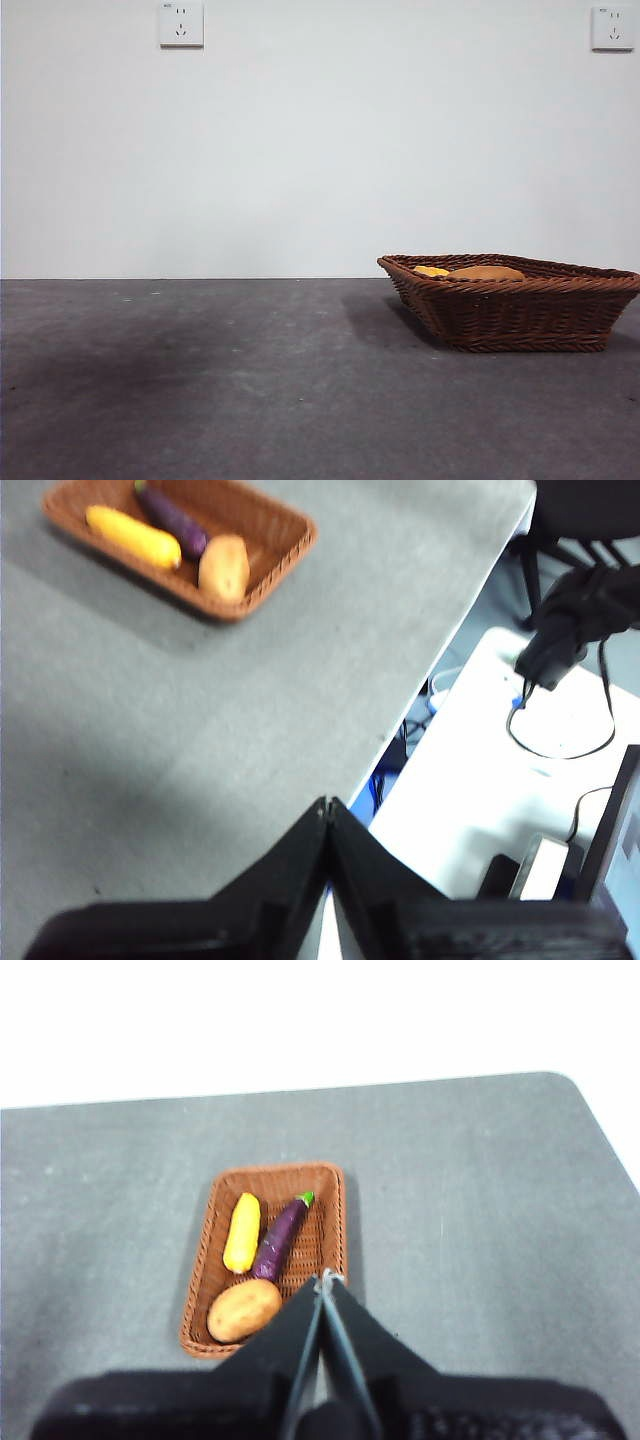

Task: Help me put the vegetables on the table into the basket

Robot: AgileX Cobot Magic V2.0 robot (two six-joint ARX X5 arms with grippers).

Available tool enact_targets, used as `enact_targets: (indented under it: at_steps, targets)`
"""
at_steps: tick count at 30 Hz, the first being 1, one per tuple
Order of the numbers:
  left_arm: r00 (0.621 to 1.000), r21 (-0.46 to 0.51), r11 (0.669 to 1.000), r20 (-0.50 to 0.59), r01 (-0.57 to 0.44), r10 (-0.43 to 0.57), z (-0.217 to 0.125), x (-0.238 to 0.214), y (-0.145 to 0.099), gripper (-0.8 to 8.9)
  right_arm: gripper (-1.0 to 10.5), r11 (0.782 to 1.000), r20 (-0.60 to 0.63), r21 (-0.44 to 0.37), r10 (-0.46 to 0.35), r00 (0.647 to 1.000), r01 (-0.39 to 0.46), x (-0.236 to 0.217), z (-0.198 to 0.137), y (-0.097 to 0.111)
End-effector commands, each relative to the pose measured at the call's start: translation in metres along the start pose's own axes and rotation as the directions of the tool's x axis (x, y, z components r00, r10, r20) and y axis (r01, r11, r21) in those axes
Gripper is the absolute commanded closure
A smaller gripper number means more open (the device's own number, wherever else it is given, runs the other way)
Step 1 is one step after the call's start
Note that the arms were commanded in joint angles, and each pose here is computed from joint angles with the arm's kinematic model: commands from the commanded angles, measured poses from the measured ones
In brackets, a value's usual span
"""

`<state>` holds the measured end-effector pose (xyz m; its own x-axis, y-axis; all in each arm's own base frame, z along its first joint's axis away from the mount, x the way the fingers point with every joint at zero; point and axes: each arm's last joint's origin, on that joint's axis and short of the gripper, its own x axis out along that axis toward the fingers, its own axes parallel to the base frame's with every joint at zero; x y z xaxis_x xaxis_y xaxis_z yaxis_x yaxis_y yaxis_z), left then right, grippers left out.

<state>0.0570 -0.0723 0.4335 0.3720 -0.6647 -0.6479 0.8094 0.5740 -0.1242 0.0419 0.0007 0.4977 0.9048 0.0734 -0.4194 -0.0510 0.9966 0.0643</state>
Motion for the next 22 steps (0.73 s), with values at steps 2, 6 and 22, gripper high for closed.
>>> enact_targets:
  at_steps: [2, 6, 22]
  targets:
    - [1.000, -0.046, 0.999, -0.010, 0.001, -0.002, 0.001, 0.004, 0.000, 8.16, 9.5, 1.000, -0.009, 0.019, 0.000, 1.000, 0.001, -0.005, -0.006, 0.001]
    - [1.000, -0.052, 0.999, -0.031, -0.002, 0.000, 0.005, 0.011, 0.001, 8.16, 9.5, 1.000, -0.028, 0.022, 0.000, 1.000, 0.001, 0.002, -0.003, 0.000]
    - [0.987, -0.076, 0.995, -0.151, -0.064, 0.052, 0.024, 0.053, 0.014, 8.16, 9.5, 0.999, -0.236, 0.054, 0.004, 0.972, 0.009, 0.080, 0.020, -0.013]
